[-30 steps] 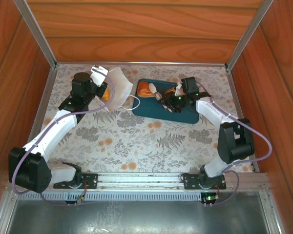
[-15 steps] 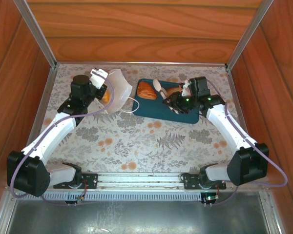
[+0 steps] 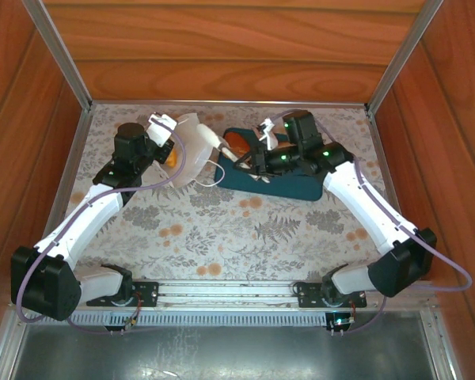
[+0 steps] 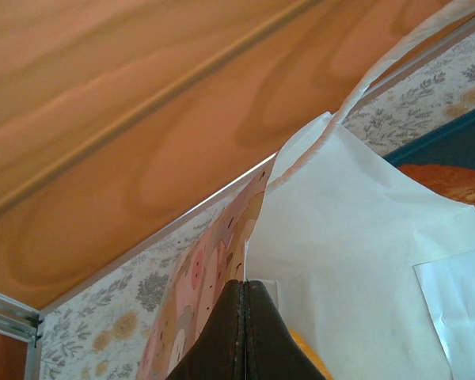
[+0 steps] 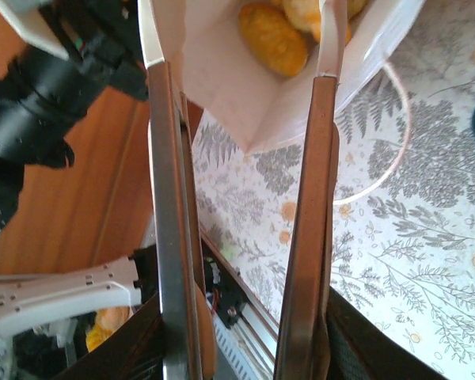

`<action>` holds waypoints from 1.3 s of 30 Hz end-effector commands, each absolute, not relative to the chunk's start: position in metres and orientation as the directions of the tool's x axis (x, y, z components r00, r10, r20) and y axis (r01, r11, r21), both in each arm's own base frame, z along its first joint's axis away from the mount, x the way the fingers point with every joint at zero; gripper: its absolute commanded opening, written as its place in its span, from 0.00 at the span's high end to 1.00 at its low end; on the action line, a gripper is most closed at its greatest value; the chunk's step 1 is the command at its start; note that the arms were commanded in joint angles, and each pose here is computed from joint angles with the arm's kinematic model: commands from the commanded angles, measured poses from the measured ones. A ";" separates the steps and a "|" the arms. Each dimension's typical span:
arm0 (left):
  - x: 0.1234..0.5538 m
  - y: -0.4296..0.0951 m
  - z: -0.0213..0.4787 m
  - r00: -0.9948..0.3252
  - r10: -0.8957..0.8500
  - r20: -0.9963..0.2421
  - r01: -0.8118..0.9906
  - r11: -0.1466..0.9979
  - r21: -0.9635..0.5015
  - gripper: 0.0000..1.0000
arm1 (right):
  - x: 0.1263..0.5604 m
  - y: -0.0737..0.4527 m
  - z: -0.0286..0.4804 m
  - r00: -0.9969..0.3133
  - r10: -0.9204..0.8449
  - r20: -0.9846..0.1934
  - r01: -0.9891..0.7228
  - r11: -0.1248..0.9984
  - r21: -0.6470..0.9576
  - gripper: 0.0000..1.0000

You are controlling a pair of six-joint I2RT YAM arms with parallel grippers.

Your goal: Take the fake bread out of the paper bag

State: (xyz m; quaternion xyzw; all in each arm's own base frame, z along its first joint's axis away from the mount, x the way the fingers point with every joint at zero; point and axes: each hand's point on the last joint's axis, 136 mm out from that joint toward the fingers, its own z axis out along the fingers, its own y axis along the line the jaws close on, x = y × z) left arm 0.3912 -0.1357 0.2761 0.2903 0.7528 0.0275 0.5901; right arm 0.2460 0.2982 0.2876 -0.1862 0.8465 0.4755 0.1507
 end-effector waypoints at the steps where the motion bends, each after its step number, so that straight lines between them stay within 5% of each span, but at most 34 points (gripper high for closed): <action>1: 0.386 -0.142 0.282 -0.089 0.478 -0.874 0.428 0.810 0.400 1.00 | 0.236 0.308 0.282 -0.847 -0.265 -0.460 -0.531 0.463 0.710 0.57; 27: 0.381 -0.149 0.291 -0.067 0.442 -0.894 0.461 0.809 0.365 1.00 | 0.310 0.390 0.203 -0.807 -0.407 -0.428 -0.583 0.662 0.471 0.59; 39: 0.381 -0.150 0.288 -0.071 0.441 -0.894 0.467 0.807 0.361 1.00 | 0.321 0.415 0.191 -0.790 -0.437 -0.429 -0.610 0.622 0.490 0.55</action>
